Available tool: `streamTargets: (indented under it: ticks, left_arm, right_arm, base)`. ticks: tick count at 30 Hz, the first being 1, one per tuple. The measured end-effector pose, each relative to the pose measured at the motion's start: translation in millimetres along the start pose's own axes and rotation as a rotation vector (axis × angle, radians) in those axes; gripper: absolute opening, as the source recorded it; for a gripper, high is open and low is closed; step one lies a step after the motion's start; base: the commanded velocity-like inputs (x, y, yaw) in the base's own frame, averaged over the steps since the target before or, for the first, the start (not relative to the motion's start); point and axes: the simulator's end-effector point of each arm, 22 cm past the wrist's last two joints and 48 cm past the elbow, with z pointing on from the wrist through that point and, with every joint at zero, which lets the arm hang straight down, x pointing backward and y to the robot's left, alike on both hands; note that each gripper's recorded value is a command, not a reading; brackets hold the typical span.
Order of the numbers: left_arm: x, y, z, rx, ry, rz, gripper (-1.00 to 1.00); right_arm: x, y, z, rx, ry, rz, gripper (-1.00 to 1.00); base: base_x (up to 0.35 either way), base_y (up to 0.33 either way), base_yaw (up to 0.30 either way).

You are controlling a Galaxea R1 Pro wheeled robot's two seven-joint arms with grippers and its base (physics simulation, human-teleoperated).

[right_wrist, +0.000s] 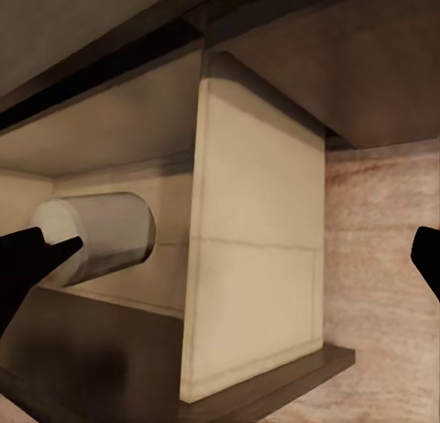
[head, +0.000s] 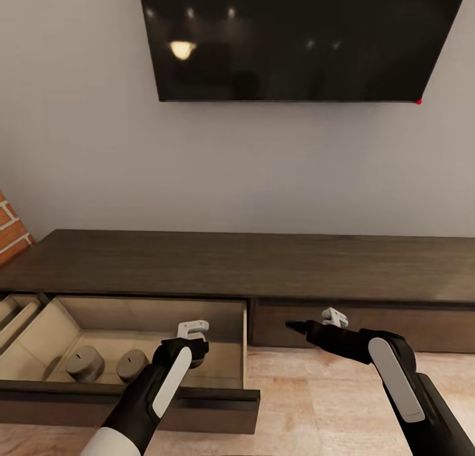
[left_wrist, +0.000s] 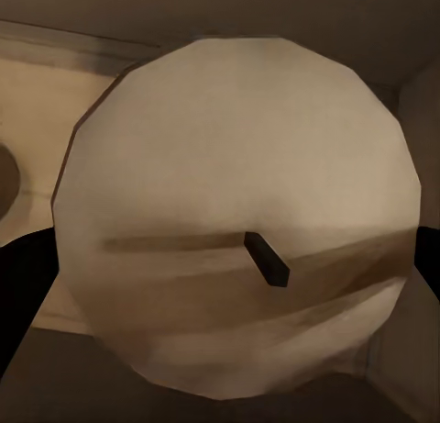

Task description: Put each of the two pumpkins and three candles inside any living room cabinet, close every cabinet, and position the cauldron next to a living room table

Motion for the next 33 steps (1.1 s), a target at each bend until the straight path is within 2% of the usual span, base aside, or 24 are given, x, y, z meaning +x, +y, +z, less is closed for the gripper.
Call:
streamTargets:
  ticks: [8, 27, 33]
  left_arm:
    - [-0.2, 2.2, 0.4, -0.004, 0.0, -0.001, -1.0]
    - [35.8, 6.7, 31.5, -0.022, 0.086, 0.005, -1.0]
    - [37.0, 6.9, 33.8, -0.023, 0.088, 0.006, -1.0]
  right_arm:
    - [-0.1, -0.1, 0.0, 0.0, 0.0, 0.0, 1.0]
    - [21.7, -27.2, 23.8, 0.027, 0.058, 0.043, 1.0]
    - [24.3, -29.9, 26.3, 0.029, 0.065, 0.047, 1.0]
  base:
    - [0.061, 0.0, 0.0]
    - [0.0, 0.0, 0.0]
    - [0.0, 0.0, 0.0]
